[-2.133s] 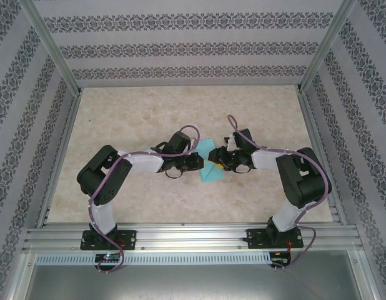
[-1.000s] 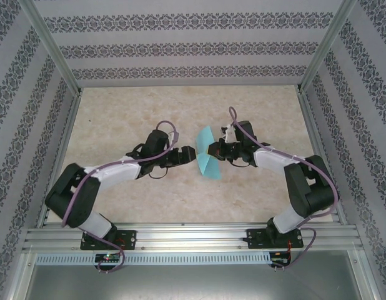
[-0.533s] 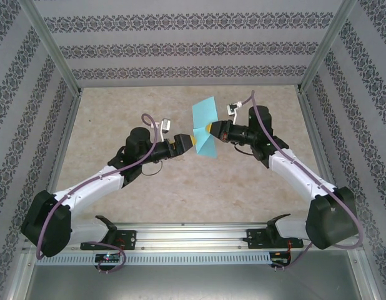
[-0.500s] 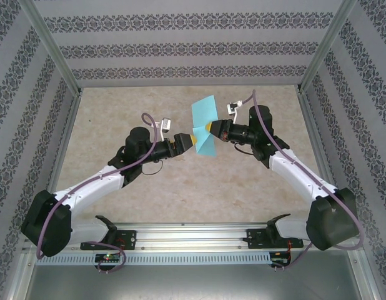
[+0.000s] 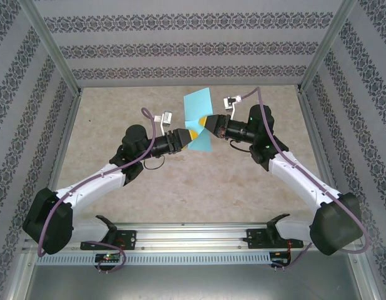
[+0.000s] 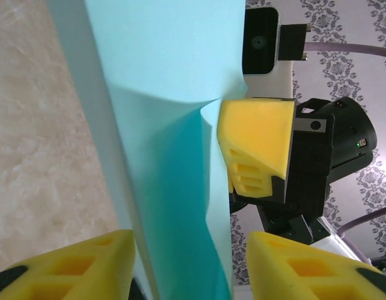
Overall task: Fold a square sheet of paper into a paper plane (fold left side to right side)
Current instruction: Turn over the paper at the center of the table.
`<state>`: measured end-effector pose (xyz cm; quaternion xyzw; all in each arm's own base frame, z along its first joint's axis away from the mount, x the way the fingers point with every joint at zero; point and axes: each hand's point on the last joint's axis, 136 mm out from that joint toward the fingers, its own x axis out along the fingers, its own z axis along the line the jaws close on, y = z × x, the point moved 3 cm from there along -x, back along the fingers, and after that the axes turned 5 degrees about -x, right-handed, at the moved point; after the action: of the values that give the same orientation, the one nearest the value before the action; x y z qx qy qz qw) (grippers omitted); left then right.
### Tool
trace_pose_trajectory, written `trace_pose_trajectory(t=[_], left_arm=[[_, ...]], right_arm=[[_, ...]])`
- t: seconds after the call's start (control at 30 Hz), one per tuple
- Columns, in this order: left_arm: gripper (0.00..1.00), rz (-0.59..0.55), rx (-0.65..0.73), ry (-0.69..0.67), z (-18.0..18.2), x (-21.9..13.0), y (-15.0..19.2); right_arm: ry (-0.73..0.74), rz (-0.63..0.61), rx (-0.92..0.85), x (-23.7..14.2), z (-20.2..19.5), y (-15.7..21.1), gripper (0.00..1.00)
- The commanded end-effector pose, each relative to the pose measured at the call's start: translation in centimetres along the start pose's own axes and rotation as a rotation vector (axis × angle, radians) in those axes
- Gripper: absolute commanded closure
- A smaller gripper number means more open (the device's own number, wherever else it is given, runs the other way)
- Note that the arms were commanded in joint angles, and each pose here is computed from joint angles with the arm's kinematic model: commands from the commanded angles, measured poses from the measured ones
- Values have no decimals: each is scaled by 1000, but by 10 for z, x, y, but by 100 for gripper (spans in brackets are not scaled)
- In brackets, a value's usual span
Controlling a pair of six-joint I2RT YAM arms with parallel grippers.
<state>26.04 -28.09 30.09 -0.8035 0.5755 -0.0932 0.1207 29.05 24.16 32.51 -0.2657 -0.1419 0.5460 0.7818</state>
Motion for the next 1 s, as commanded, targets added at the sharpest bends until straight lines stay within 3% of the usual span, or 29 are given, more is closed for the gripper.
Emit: trace_pose_trajectory(t=[0.0, 0.33, 0.6, 0.8, 0.97], left_arm=[[58, 5, 48, 69, -21, 1, -1], [69, 22, 57, 46, -16, 4, 0], [84, 33, 53, 2, -5, 6, 2], [89, 45, 63, -33, 1, 7, 3], [90, 58, 95, -168, 23, 4, 8]], right_arm=[[-64, -33, -28, -2, 23, -10, 92], [13, -16, -11, 0, 8, -7, 90], [58, -12, -5, -3, -2, -7, 81], [119, -6, -18, -11, -13, -5, 71], [246, -2, -20, -29, -34, -2, 62]])
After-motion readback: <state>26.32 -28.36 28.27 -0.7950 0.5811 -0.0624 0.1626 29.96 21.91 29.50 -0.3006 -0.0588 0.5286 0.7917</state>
